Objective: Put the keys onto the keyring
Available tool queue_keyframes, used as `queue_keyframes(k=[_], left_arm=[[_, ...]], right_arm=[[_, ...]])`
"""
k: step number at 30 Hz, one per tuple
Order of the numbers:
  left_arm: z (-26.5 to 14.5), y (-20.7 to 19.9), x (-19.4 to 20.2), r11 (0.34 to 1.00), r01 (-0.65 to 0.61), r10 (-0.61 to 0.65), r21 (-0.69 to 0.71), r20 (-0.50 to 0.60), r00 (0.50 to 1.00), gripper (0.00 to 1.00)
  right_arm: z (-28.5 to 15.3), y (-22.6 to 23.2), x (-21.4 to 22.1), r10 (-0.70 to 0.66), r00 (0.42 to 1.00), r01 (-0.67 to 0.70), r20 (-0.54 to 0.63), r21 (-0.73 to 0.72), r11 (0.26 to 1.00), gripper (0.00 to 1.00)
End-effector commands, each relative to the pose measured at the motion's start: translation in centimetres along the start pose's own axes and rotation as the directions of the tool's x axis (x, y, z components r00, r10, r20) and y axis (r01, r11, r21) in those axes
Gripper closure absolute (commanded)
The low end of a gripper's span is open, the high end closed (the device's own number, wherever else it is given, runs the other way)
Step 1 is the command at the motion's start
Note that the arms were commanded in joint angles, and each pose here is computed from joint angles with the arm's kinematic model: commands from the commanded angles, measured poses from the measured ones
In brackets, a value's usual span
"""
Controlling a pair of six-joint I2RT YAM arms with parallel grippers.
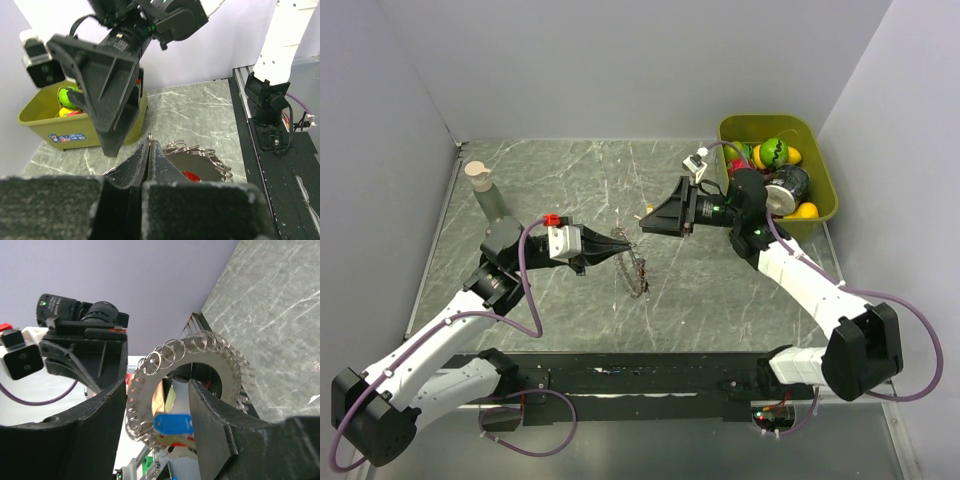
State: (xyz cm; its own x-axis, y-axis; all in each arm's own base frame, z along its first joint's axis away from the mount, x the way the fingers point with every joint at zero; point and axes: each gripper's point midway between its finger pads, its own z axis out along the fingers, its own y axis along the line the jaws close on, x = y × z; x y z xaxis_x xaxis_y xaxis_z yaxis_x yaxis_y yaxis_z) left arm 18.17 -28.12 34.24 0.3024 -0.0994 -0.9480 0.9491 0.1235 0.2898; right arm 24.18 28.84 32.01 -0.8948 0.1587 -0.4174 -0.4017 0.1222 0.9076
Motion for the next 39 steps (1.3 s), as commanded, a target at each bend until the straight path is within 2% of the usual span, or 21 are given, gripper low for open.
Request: queue_keyframes(k=[1, 7, 16, 19, 20, 22, 34, 39], left_arm=[[0.1, 0.3, -4.1, 0.993, -0.117, 0.116, 0.009, 0.080, 0.990, 0.99], [0.2, 0.2, -4.0, 0.994, -0.111, 0.108, 0.026, 0.081, 0.991, 0.99], [0.3, 0.0, -3.9, 0.994, -0.102, 0.098, 0.043, 0.077, 0.992, 0.99], [0.3, 0.0, -3.8, 0.994, -0.100, 0.097, 0.042, 0.073, 0.993, 0.99], [0.2, 0.0, -3.7, 0.994, -0.102, 0.099, 0.041, 0.071, 0.993, 0.99], [0.1, -0.1, -3.5, 0.995, -0.095, 0.092, 0.040, 0.061, 0.994, 0.99], [-1.0, -0.8, -2.1, 0.996, -0.087, 0.087, 0.026, -0.008, 0.996, 0.99], [-1.4, -1.5, -1.5, 0.993, -0.105, 0.107, 0.052, -0.032, 0.994, 0.99]], right_arm=[[0.8, 1.9, -0.2, -0.031, 0.999, 0.029, -0.042, -0.048, 0.998, 0.42], [2.0, 2.1, 0.4, -0.021, 0.996, 0.014, -0.087, -0.070, 0.997, 0.44], [2.5, 2.6, 0.5, -0.001, 0.995, -0.012, -0.102, -0.129, 0.992, 0.62], [2.6, 3.0, 0.5, -0.002, 0.994, -0.014, -0.106, -0.153, 0.988, 0.77], [2.5, 3.2, 0.4, -0.012, 0.995, -0.005, -0.102, -0.164, 0.986, 0.88], [2.4, 3.2, 0.6, -0.013, 0.995, -0.005, -0.103, -0.171, 0.985, 1.00], [1.7, 3.9, 0.4, -0.137, 0.990, 0.127, -0.042, -0.195, 0.973, 1.00], [1.6, 2.4, 0.6, -0.174, 0.984, 0.168, -0.035, -0.133, 0.977, 1.00]])
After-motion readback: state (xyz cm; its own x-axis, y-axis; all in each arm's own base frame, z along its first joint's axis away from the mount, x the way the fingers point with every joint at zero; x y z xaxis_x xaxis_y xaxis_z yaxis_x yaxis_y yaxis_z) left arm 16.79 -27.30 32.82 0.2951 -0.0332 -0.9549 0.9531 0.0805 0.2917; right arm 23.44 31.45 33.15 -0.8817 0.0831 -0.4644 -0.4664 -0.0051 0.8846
